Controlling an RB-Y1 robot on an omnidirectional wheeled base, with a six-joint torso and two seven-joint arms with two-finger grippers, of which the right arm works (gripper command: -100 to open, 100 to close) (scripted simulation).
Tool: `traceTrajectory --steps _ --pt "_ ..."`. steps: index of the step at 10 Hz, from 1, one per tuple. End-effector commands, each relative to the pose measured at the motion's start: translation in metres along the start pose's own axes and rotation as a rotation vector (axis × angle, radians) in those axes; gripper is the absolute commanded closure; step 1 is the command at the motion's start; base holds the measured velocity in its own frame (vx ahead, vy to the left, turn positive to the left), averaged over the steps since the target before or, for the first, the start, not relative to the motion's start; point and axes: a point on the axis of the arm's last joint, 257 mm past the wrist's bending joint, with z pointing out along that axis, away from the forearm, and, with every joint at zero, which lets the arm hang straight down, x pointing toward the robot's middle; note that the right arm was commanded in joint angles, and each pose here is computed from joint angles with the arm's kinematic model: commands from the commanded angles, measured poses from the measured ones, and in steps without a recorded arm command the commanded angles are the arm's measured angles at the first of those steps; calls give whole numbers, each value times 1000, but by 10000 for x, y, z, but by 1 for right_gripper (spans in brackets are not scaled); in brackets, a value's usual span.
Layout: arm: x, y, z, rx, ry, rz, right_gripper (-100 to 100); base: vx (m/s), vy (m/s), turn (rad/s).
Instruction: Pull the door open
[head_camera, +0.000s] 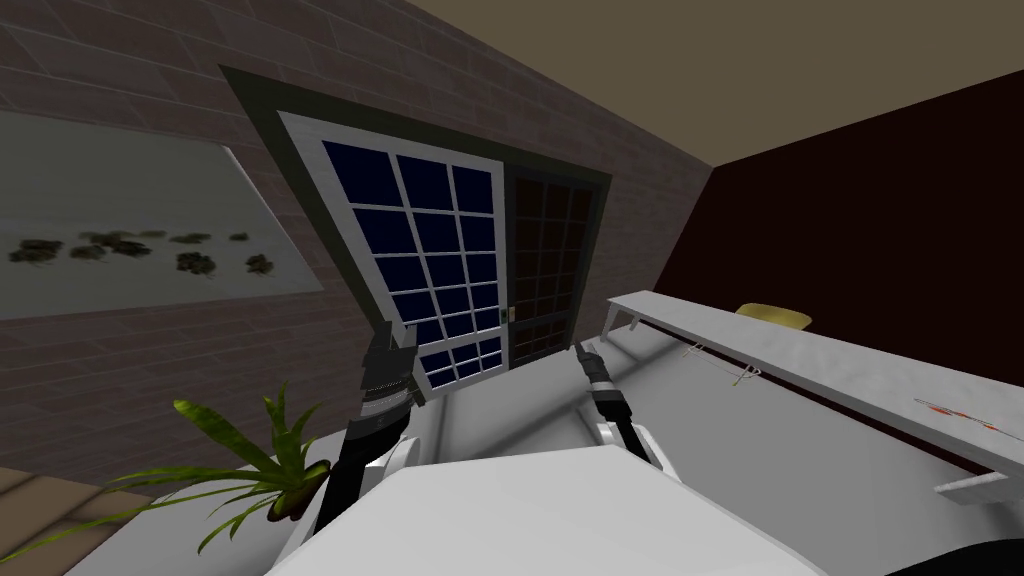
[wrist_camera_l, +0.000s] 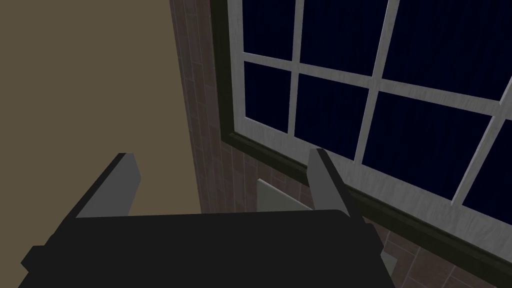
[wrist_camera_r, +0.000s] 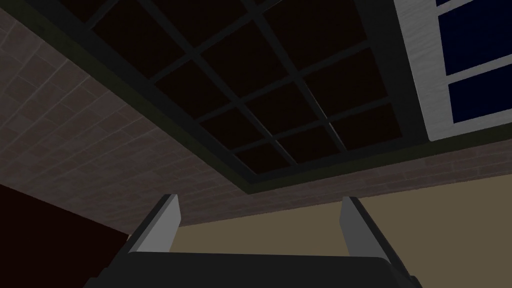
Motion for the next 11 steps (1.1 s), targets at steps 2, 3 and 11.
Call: traceTrajectory --steps 2,3,11 --pt "179 -109 -31 9 34 -77 -100 116 39 54" --pt "249 -148 -45 12 48 -105 -100 90 40 42" --pt "819 -392 -179 18 157 -300 -100 105 30 49"
